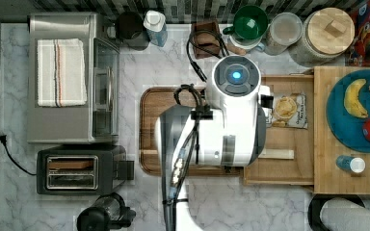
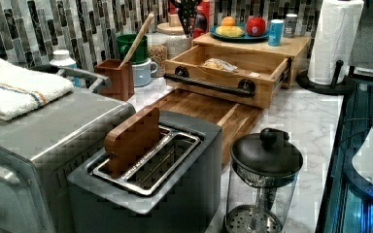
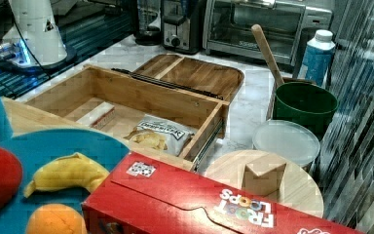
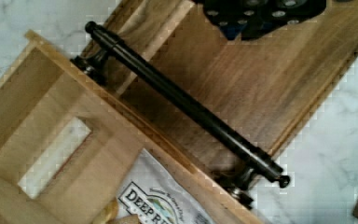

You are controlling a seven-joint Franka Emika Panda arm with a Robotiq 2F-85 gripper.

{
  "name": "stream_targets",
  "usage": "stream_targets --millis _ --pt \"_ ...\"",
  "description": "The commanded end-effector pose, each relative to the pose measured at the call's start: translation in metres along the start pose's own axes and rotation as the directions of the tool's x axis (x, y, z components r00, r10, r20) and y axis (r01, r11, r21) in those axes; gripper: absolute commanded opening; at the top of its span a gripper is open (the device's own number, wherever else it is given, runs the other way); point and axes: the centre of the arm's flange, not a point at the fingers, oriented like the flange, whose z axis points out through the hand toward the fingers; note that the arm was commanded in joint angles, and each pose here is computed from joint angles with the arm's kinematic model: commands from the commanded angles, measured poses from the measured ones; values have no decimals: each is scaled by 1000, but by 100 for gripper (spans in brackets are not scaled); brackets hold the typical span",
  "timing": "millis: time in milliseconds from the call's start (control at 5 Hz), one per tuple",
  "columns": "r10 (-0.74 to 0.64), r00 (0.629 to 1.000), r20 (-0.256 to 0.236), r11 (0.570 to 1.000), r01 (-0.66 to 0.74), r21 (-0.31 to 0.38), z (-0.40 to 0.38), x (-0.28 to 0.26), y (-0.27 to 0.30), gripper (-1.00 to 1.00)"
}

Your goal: Pick up the butter.

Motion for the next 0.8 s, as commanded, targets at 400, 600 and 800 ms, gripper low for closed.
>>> stream_targets --millis 400,600,800 --pt "117 989 -86 992 -112 57 7 69 88 -100" --pt "115 987 -112 993 -109 53 22 76 100 100" --pt "131 985 -110 991 -128 36 28 84 116 100"
